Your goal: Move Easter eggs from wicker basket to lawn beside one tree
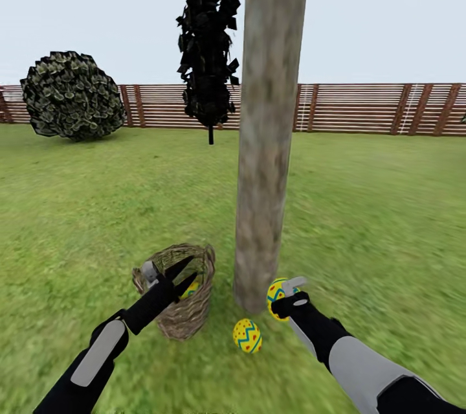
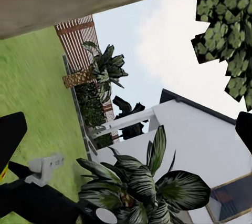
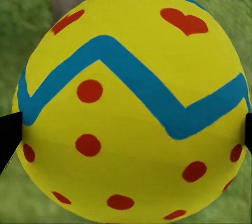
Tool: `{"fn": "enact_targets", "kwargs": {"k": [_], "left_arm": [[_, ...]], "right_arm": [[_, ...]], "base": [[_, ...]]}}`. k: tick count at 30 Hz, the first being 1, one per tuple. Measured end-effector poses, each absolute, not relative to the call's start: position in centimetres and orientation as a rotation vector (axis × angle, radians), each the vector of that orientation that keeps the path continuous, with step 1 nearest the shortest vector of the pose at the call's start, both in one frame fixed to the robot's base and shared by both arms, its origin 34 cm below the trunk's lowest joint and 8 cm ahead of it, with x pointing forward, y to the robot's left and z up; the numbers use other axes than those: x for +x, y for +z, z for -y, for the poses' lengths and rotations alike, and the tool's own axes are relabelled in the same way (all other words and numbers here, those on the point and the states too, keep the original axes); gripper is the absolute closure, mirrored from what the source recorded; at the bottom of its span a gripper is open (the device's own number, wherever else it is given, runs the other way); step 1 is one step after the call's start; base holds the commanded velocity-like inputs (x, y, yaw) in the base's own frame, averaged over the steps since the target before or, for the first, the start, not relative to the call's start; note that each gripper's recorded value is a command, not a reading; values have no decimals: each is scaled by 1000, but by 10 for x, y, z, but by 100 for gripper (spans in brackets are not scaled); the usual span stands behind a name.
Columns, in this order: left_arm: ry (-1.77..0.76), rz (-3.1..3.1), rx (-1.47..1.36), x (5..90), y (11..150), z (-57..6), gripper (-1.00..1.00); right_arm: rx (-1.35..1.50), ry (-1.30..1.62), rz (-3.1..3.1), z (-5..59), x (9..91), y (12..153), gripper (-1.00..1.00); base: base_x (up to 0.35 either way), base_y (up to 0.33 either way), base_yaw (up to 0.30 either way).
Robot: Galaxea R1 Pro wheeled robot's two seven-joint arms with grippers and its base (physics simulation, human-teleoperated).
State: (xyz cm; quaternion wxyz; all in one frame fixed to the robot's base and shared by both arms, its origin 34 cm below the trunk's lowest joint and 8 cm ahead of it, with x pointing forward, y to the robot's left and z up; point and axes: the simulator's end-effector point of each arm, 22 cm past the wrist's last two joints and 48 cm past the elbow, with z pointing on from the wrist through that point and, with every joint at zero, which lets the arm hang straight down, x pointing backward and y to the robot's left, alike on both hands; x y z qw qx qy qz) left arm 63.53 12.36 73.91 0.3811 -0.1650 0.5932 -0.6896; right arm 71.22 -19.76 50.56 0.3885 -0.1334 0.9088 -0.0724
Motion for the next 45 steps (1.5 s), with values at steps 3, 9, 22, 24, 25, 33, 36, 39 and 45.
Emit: {"fn": "enact_targets", "kwargs": {"k": [3,9,22,24,25,33,36,39,45], "left_arm": [[-1780,-1506,-425,633,734,-114,-100],[-1782,-1506,-426,630,721,-112,-100],[-1829,-1567,-363,607,686,-78,-100],[-1836,-1568,-350,604,683,-74,-100],[-1840,-1563,-344,603,683,-74,-100],[-1875,-1546,-358,596,668,-56,-100],[-1888,-1538,-361,594,664,-50,-100],[-1889,-1530,-354,592,661,-52,-100],[-1886,-1526,-350,589,649,-54,-100]], "right_arm": [[-342,-185,-2309,198,711,499,100],[-343,-188,-2307,199,708,487,100],[-326,-186,-2247,205,707,460,100],[-325,-186,-2245,206,706,456,100],[-325,-186,-2245,206,705,454,100],[-321,-183,-2223,206,704,440,100],[-320,-180,-2217,205,703,434,100],[-338,-184,-2211,201,702,428,100],[-371,-205,-2169,204,703,421,100]], "base": [[0,0,77],[0,0,3],[0,0,0],[0,0,0],[0,0,0],[0,0,0],[0,0,0],[0,0,0],[0,0,0]]}}
